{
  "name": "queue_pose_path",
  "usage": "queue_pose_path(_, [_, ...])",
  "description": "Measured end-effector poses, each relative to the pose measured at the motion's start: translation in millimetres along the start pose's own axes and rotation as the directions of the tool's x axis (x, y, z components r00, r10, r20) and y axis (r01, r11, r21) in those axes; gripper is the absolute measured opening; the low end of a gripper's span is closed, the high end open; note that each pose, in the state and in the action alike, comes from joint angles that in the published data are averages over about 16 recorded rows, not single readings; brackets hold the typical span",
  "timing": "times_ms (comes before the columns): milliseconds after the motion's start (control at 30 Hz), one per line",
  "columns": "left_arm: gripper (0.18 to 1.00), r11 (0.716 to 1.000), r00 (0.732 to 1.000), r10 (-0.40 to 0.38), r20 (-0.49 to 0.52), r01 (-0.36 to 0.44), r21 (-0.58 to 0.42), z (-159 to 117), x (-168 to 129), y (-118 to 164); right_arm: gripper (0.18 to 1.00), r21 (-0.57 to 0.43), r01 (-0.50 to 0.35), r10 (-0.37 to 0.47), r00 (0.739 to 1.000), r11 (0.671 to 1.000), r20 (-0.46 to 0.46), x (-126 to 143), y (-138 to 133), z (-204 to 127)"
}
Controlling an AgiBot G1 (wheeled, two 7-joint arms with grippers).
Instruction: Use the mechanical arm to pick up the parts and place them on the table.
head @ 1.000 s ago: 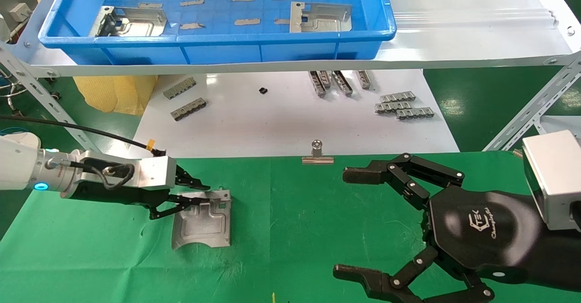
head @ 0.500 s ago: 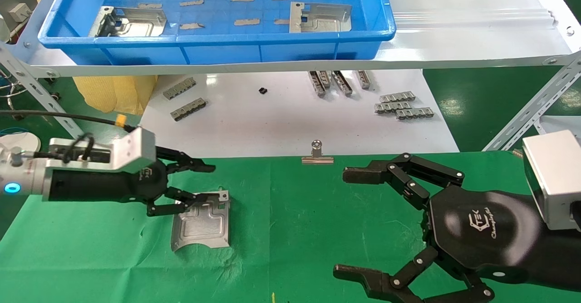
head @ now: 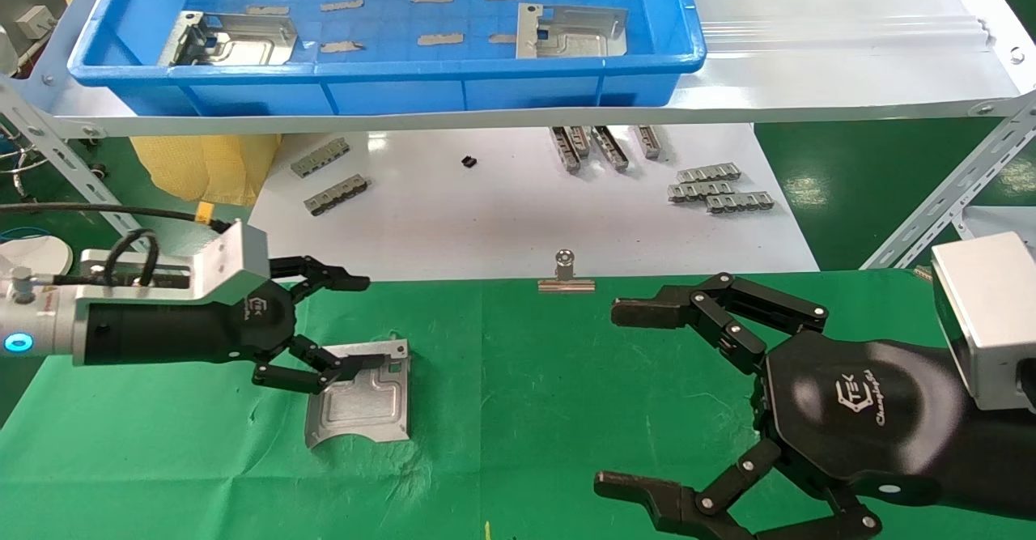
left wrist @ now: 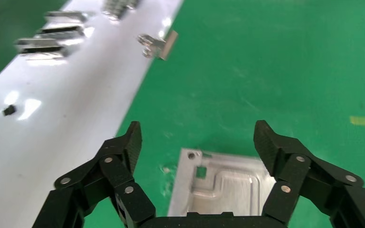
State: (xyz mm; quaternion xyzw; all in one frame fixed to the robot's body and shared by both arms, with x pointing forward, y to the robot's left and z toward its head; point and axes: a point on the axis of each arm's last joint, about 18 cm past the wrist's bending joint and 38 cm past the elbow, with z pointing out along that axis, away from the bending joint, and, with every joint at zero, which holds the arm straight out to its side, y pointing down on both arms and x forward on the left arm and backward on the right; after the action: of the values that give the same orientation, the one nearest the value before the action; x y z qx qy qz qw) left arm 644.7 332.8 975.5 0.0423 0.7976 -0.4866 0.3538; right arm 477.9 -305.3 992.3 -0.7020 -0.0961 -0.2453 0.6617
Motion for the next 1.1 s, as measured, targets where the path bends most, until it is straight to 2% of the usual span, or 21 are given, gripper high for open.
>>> queue_pose_path(300, [0.93,0.997,1.0,-0.024,0.014,0.023,0.078,-1.9,5.8,-5.0,1.0,0.0,0.0,0.0,1.0,1.0,0.0,0.0,0.0,0.0])
queue_pose_path(500, [0.977,0.99,0.999,-0.042,0.018,0.039,0.135,-6.1,12.5,-11.0,1.0,0.0,0.0,0.0,1.0,1.0,0.0,0.0,0.0,0.0])
queue_pose_path(1100, [1.001,0.956,0.997,-0.081,-0.011,0.081,0.283,-28.6,44.9,-39.6,1.0,0.0,0.0,0.0,1.0,1.0,0.0,0.0,0.0,0.0])
